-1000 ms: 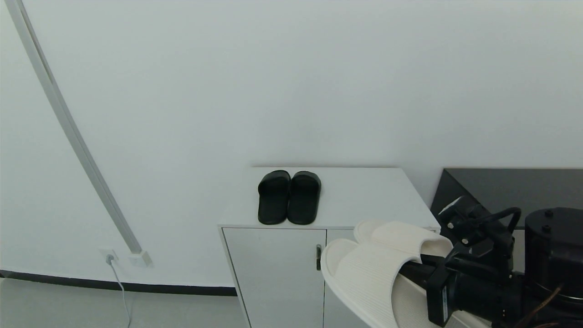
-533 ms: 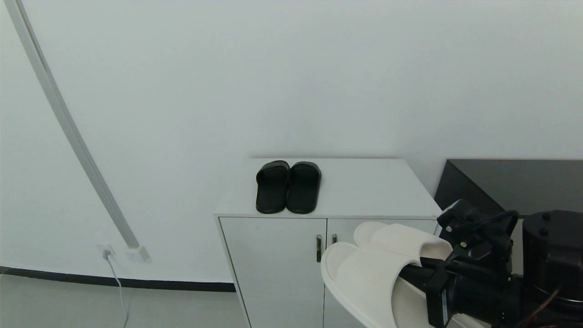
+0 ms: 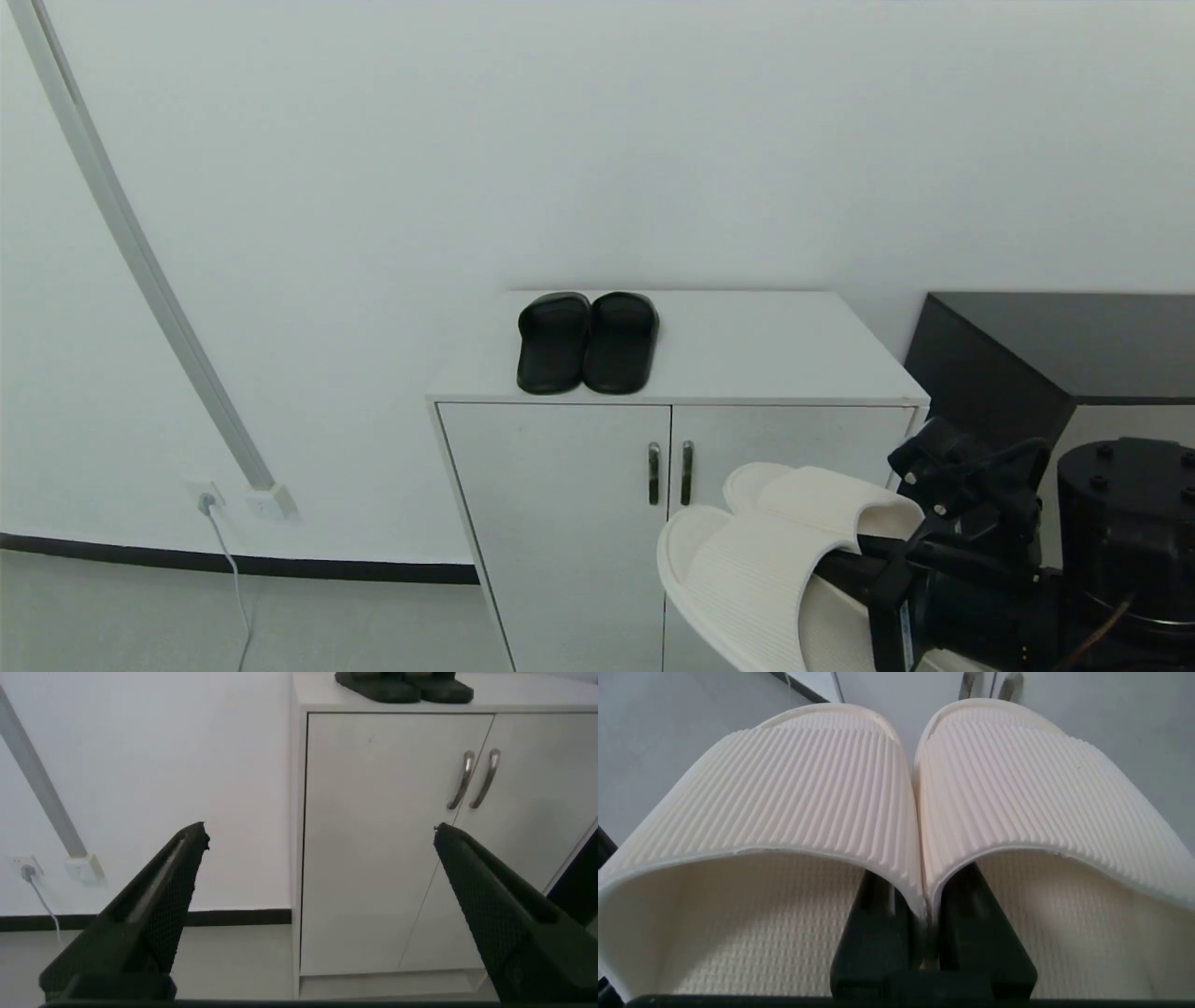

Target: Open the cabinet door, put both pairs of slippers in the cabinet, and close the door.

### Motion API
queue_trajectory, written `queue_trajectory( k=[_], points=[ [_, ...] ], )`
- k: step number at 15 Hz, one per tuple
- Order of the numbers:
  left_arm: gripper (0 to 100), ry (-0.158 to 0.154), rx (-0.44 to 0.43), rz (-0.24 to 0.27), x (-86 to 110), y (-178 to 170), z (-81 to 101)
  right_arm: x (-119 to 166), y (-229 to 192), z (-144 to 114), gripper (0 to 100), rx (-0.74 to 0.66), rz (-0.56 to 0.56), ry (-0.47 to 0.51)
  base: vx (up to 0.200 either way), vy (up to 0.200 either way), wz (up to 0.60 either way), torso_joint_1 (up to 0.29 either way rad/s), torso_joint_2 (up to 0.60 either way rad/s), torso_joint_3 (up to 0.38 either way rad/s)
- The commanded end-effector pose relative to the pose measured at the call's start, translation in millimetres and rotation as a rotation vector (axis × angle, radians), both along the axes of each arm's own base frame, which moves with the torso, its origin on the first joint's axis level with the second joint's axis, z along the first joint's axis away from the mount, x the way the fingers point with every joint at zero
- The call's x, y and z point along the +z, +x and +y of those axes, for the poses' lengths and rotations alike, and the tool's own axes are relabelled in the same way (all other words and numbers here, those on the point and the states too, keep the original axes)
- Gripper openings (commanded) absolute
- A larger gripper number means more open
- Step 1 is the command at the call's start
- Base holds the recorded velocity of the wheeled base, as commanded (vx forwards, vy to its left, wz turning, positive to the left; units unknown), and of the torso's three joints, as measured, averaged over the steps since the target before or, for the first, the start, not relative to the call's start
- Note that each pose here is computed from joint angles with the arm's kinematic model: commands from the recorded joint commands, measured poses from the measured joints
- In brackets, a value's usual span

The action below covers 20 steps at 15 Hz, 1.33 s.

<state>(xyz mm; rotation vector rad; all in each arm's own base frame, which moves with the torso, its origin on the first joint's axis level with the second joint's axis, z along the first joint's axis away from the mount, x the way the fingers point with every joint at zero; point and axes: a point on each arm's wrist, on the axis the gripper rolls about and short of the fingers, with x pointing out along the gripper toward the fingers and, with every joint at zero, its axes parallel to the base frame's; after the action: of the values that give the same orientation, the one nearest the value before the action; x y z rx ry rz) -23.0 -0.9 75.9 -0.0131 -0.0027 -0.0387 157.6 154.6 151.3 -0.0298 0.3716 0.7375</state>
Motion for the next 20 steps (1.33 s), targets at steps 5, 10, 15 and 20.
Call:
queue_trajectory(
  k=[5,10,15,20],
  points=[
    [100,-0.001,0.0,0.001,0.0,0.1,0.0,-1.7,0.3,0.5,0,0.0,0.005,-0.006,0.0,0.0,0.0,-0.212,0.53,0.321],
    [100,-0.001,0.0,0.001,0.0,0.1,0.0,-1.7,-0.5,0.7,0,0.003,0.004,-0.007,0.0,0.0,0.0,-0.18,0.51,0.317],
    [100,-0.001,0.0,0.001,0.0,0.1,0.0,-1.7,-0.5,0.7,0,0.003,0.004,-0.007,0.0,0.0,0.0,-0.148,0.48,0.328],
    [100,0.001,-0.001,0.001,0.0,0.1,0.0,-3.9,-1.7,0.0,0,0.014,-0.005,-0.027,0.0,0.0,0.0,-0.103,0.46,0.351]
  ],
)
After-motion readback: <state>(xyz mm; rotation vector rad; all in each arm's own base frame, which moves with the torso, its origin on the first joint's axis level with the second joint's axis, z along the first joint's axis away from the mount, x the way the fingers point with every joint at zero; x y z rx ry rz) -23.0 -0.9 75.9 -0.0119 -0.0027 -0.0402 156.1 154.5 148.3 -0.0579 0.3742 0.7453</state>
